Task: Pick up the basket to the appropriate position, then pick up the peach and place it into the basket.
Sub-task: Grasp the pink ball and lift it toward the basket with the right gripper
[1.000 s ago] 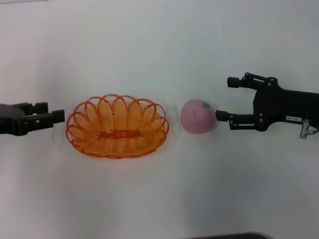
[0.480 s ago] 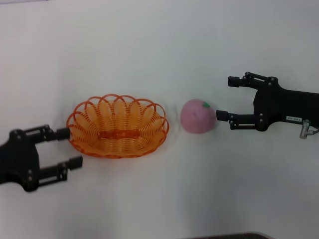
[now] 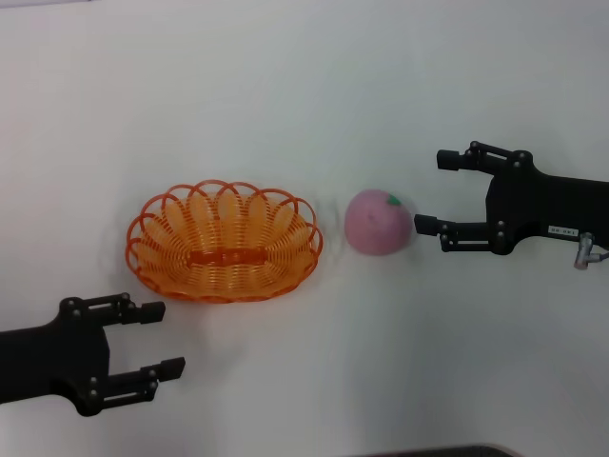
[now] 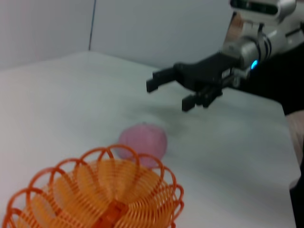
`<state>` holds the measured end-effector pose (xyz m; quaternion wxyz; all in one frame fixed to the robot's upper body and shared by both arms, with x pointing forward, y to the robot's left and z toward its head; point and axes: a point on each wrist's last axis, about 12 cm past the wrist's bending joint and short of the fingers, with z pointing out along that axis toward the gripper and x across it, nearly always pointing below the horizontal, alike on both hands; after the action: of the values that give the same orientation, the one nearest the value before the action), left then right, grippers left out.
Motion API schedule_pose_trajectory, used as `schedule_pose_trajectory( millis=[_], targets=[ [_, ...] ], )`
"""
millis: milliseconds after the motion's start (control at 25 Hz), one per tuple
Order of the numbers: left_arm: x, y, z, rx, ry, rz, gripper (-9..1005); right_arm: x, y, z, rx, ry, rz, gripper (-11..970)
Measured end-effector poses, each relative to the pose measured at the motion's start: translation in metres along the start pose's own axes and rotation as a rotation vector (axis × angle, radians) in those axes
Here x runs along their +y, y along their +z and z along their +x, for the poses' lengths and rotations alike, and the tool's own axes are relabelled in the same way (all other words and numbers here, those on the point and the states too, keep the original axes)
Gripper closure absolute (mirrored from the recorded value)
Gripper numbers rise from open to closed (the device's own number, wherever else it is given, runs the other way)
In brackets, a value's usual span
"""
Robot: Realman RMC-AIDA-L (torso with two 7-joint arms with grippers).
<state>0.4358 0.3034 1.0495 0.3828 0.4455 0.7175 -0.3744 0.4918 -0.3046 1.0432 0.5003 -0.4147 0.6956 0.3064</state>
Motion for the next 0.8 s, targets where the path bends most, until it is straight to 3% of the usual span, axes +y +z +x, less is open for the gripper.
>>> schedule_pose_trajectory(
  millis=[480,640,800],
  targets=[
    [-0.002,0.003,0.003,0.013,0.011,0.002,322,0.004,0.000,0.003,0.019,0.017,-0.028,30],
    [-0.002,0.002,0.003,0.011,0.011,0.002,322,-0.001,0.002,-0.004,0.019,0.139,-0.033,31],
    [-0.002,0.002,0.003,0.010,0.009,0.004,322,-0.014,0.002,-0.018,0.067,0.343,-0.047,31]
  ],
)
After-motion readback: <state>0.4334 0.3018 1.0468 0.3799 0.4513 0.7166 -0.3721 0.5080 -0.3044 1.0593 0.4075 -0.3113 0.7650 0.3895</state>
